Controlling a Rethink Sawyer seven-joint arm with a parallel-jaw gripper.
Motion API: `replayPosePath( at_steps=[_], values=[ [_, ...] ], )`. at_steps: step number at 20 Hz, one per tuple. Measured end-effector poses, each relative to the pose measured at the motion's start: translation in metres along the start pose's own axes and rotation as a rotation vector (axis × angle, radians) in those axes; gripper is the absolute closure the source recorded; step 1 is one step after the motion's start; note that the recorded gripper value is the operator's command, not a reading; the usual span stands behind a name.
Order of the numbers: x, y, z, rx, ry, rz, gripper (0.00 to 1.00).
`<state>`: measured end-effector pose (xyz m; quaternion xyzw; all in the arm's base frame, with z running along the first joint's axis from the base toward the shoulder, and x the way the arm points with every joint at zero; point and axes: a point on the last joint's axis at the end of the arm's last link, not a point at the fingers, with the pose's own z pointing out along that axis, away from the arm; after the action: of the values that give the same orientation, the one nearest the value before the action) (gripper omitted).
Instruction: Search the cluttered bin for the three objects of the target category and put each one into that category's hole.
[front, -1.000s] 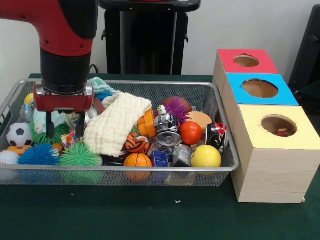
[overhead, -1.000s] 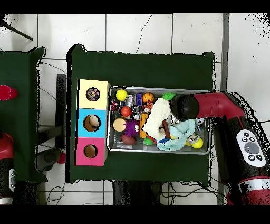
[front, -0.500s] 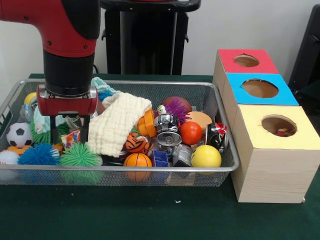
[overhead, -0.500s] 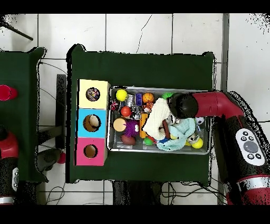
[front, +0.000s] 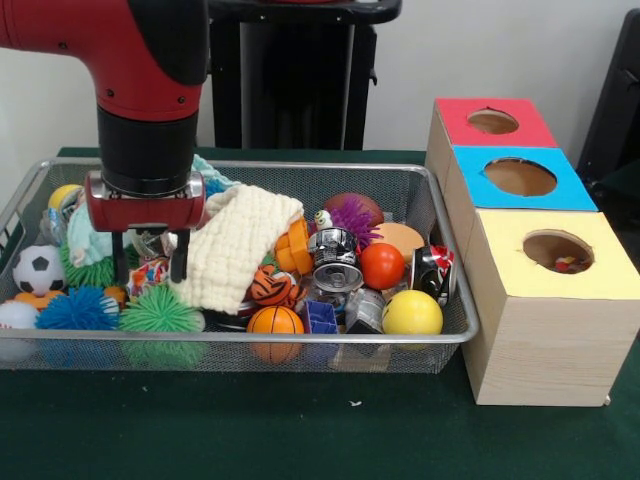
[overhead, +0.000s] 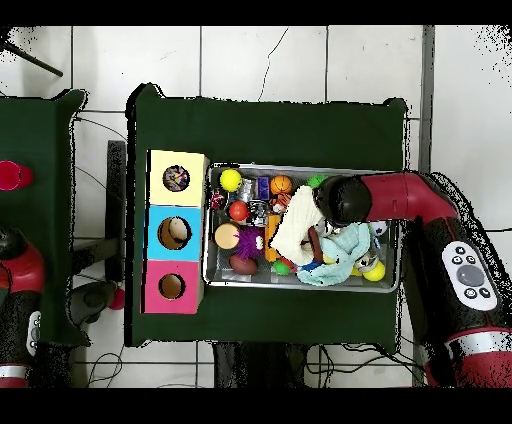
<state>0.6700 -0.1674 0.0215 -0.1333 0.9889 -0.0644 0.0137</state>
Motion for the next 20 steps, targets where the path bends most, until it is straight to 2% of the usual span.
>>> replayPosePath(
  at_steps=[5, 14, 20],
  values=[
    [0.0023, 0.0012, 0.0009, -0.004, 0.017, -0.001, 0.00],
    [0.0034, 0.0015, 0.0031, -0.005, 0.019, -0.003, 0.00],
    [0.0049, -0.0063, 0.0042, -0.002, 0.016, 0.008, 0.00]
  ],
)
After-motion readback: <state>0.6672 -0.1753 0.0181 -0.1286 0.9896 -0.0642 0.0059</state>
